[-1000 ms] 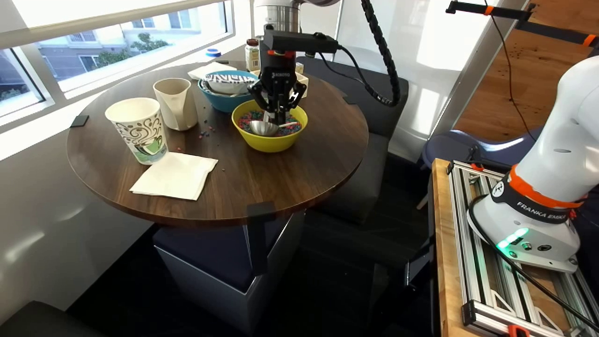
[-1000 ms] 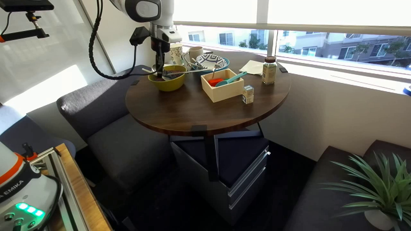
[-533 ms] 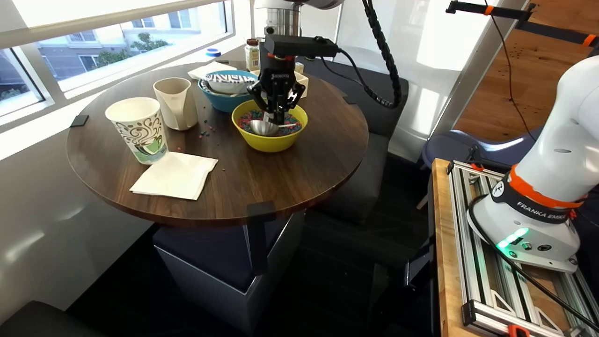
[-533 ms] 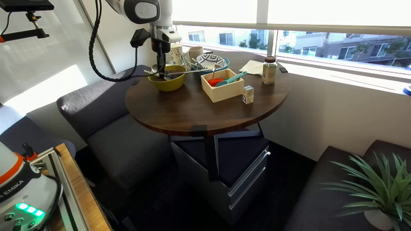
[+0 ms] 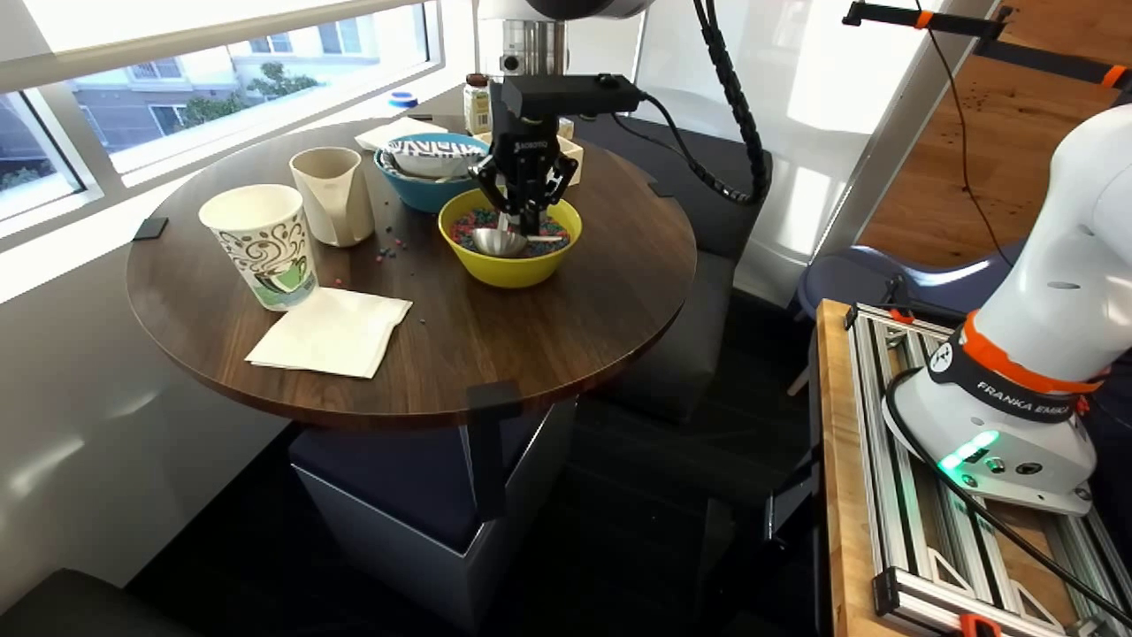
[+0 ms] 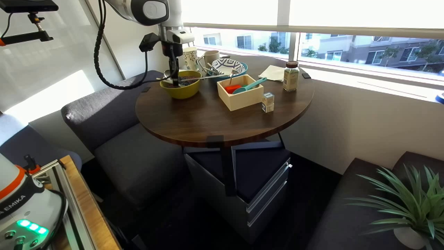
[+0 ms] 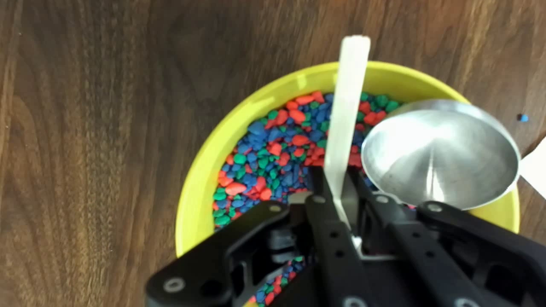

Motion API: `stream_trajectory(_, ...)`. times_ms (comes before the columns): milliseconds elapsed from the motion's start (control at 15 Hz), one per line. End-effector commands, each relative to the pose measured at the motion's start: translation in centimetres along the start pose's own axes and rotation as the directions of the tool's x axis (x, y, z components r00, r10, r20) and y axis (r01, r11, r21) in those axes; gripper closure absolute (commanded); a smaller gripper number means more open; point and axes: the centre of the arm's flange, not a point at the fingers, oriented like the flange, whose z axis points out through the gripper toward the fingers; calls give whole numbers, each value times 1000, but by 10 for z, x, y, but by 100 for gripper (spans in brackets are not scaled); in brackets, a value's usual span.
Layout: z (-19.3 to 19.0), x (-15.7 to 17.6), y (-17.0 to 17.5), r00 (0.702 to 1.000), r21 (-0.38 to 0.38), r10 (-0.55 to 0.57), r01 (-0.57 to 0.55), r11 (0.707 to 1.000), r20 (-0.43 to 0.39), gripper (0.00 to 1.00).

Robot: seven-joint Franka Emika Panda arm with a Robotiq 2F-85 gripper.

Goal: Use the white spoon to place cereal from the yellow bowl into the black and white bowl.

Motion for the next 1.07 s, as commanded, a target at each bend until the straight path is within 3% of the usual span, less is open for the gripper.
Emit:
stream_trajectory(0,1,-17,4,998,-35,10,-12,999,-56,96)
stream_trajectory(1000,-12,-46,0,981,-125,51,-75,989,-187,96)
